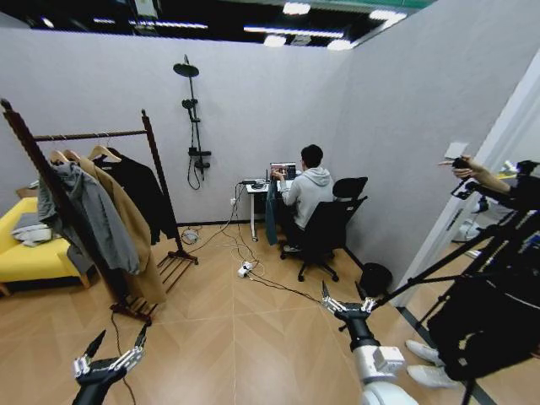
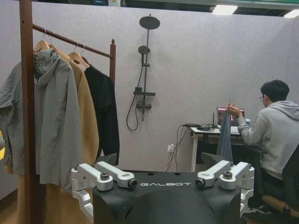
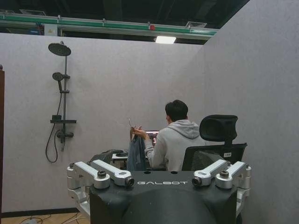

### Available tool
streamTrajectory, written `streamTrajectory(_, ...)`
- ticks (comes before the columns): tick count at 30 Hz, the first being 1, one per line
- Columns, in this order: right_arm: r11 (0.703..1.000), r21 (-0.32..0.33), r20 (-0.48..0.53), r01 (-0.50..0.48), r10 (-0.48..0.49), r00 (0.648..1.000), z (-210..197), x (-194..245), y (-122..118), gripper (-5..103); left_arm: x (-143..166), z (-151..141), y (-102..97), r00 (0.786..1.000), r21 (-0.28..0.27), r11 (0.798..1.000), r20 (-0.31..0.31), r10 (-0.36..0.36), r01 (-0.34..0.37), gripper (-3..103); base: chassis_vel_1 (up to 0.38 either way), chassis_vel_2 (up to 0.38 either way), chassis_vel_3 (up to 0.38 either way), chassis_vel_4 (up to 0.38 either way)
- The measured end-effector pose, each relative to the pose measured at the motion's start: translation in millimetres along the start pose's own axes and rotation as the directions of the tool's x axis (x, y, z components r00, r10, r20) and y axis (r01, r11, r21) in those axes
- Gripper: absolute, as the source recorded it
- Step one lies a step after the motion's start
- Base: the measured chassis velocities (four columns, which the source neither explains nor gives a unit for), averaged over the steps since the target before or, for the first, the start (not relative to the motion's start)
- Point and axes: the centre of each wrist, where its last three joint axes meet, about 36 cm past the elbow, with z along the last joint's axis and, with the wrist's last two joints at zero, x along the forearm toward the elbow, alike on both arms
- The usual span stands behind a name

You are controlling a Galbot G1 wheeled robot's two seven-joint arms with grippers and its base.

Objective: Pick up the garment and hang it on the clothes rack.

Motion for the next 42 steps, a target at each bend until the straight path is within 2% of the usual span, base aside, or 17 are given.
streamTrajectory(17, 0.999, -0.01, 0.002, 0.031, -0.031, 1.0, 0, 0, 0, 100, 0, 0, 0.0, 1.0, 0.0, 1.0, 0.0, 0.0, 0.0, 100, 0.0, 0.0, 0.0, 0.0)
streamTrajectory(42, 0.999, -0.016, 0.017, 0.051, -0.051, 0.999, 14, 8, -12, 100, 0, 0, 0.0, 1.0, 0.0, 1.0, 0.0, 0.0, 0.0, 100, -0.029, 0.025, 0.028, -0.029)
